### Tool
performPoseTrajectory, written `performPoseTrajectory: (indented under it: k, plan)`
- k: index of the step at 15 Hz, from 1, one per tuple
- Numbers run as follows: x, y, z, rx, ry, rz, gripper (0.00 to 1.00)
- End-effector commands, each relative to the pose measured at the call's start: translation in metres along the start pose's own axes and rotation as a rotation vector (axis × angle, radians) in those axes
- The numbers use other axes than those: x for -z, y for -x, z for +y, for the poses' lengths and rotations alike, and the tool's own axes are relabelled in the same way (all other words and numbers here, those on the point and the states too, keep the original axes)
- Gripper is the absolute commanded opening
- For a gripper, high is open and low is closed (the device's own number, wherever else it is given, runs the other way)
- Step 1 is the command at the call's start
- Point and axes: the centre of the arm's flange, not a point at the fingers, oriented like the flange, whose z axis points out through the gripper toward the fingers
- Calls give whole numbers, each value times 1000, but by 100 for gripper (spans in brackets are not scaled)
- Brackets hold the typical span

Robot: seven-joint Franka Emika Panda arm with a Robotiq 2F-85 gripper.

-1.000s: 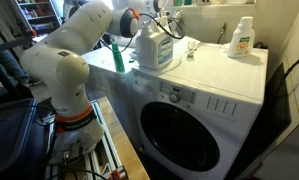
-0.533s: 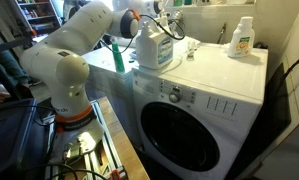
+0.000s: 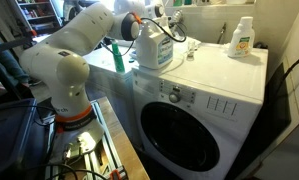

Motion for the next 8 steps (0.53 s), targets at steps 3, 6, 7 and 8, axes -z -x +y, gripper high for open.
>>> performPoseTrajectory:
  k: [3,6,7,8]
  plan:
    - [32,-1,-7,-18,31,23,2]
    - [59,1,-3,-32,34,19,4]
    - [70,4,1,-38,46,13,5]
    - [80,7,5,-44,61,7,4]
